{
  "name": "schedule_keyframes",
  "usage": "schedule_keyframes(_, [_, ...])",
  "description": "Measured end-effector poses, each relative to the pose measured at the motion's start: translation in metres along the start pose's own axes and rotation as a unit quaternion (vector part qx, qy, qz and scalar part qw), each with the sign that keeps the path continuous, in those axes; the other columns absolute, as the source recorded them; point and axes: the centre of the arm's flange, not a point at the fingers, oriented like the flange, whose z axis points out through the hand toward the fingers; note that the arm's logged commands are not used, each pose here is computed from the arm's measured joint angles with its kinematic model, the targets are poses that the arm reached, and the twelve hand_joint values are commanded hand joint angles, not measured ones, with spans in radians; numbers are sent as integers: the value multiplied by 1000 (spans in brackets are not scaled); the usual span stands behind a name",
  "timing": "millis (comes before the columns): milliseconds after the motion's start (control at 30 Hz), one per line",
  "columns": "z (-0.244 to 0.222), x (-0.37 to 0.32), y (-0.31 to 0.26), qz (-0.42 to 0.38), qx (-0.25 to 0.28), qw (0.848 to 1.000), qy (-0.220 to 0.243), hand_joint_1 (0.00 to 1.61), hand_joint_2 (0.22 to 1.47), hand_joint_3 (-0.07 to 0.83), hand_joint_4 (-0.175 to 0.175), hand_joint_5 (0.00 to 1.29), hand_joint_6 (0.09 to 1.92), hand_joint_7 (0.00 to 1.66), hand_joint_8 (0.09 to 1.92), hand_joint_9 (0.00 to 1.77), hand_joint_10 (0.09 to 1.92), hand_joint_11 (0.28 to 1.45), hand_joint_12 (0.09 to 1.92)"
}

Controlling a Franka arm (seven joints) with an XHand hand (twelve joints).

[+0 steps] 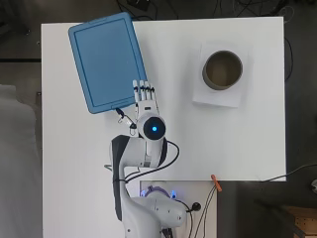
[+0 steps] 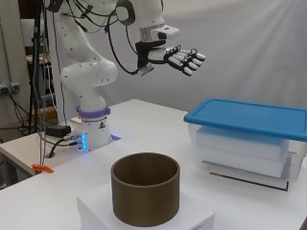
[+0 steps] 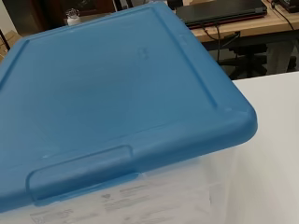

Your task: Teleoperate dual arm-hand system to remove items from a box

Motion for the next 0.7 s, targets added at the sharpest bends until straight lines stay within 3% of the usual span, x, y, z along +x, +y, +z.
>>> schedule_keyframes(133, [-2,12,1,-48,-19,997,-51,142,849,-6,-29,103,87,205,87,289,87,384,87])
schedule_keyframes(300, [15,56,-38,-182,-37,977,-105,118,797,-21,-26,28,87,144,87,266,87,386,87])
schedule_keyframes(367, [21,61,-39,-199,-41,972,-120,114,797,-17,-27,33,87,140,87,263,87,388,87])
schedule_keyframes(500, [43,50,-45,-192,-52,971,-131,191,806,-8,-36,51,87,119,87,241,87,387,87])
schedule_keyframes(600, [59,34,-56,-133,-61,984,-102,226,805,-5,-78,11,87,79,87,224,87,377,87])
schedule_keyframes(700, [72,22,-54,-82,-62,991,-87,241,796,-7,-92,0,87,16,87,193,87,379,87])
